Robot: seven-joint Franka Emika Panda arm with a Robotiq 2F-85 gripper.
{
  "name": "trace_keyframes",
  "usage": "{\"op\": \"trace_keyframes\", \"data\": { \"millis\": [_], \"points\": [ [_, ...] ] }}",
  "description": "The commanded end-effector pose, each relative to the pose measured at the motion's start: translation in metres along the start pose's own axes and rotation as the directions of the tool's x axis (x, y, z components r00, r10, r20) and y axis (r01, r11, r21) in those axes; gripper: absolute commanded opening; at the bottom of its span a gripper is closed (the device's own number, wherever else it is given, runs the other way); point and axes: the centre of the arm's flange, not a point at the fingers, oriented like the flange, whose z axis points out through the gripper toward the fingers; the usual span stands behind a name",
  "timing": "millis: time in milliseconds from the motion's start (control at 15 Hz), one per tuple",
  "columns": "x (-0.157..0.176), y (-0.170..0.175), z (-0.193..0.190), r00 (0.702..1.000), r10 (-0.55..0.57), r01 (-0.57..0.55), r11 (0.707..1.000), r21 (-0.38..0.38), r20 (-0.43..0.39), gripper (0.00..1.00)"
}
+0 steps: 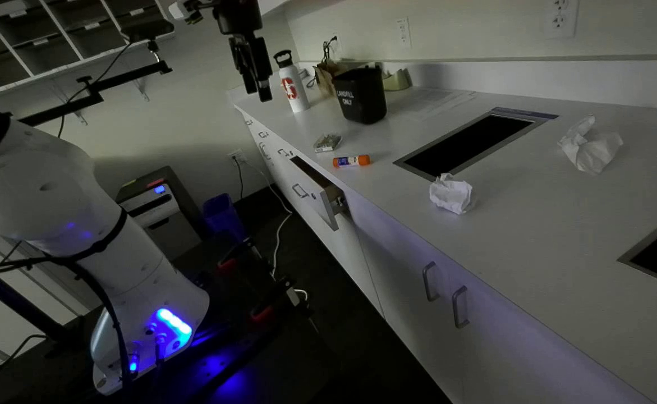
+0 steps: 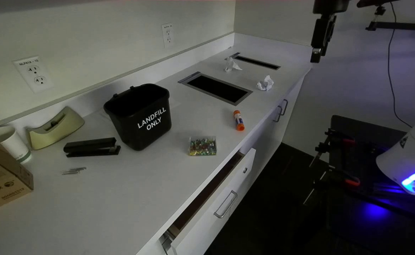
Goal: Put the paper closest to you in the black bin
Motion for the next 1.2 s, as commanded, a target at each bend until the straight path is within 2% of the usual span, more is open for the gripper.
{"op": "trace_keyframes", "data": {
  "millis": [0,267,533,800,1000,1133],
  "points": [
    [0.021,0.027,-0.017,0.994,0.107,-0.106,0.994,0.018,-0.030,1.00],
    [0.051,0.083,-0.025,0.943,0.325,-0.320,0.945,0.066,-0.078,1.00],
    [0.084,0.134,-0.006,0.847,0.519,-0.506,0.853,0.123,-0.117,1.00],
    [0.116,0.167,0.030,0.710,0.686,-0.668,0.728,0.156,-0.161,1.00],
    [0.139,0.185,0.060,0.585,0.780,-0.762,0.622,0.178,-0.220,1.00],
    [0.154,0.196,0.078,0.491,0.833,-0.816,0.542,0.199,-0.255,1.00]
  ]
}}
